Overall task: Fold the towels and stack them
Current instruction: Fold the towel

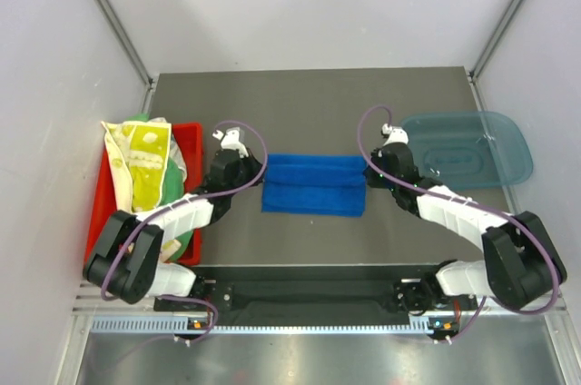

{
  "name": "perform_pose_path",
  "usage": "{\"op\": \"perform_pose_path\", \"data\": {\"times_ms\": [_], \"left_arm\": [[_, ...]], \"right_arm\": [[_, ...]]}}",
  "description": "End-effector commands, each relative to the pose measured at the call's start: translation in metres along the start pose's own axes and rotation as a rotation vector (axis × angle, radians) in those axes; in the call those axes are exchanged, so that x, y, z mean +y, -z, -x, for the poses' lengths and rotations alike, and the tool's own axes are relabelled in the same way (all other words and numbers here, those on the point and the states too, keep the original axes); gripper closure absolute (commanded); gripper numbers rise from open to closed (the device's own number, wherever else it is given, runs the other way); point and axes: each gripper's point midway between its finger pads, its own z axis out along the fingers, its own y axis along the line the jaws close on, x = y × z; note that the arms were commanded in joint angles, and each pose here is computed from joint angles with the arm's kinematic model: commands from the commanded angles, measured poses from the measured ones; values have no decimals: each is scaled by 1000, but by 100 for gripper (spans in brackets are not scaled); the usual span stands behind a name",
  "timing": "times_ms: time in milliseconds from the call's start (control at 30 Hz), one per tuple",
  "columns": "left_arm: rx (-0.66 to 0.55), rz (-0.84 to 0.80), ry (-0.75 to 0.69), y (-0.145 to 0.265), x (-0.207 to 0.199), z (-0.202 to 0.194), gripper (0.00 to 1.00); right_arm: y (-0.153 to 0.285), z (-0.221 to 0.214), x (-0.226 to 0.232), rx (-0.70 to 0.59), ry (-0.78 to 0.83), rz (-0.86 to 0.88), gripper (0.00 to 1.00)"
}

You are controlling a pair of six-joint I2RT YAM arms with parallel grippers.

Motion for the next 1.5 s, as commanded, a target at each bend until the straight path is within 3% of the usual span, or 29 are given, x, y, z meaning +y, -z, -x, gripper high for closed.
{"op": "perform_pose_path", "data": {"times_ms": [0, 633, 733, 867, 1033, 1267, 1467], "left_arm": [[-63, 14, 2, 10, -3, 7, 100], [-10, 65, 22, 31, 18, -38, 100], [9, 56, 27, 32, 18, -45, 99], [23, 30, 29, 36, 11, -45, 71], [29, 25, 21, 49, 0, -32, 58], [13, 35, 13, 57, -16, -3, 60], [113, 48, 25, 38, -26, -29, 71]], "right_arm": [[11, 10, 7, -72, -14, 14, 100], [30, -39, 3, -28, -29, 35, 100], [31, -45, 4, -16, -37, 40, 90], [38, -42, 5, -19, -37, 42, 69], [55, -24, 0, -40, -36, -5, 55], [64, -9, 10, -53, -43, 5, 55], [50, -30, 26, 18, -43, 28, 57]]}}
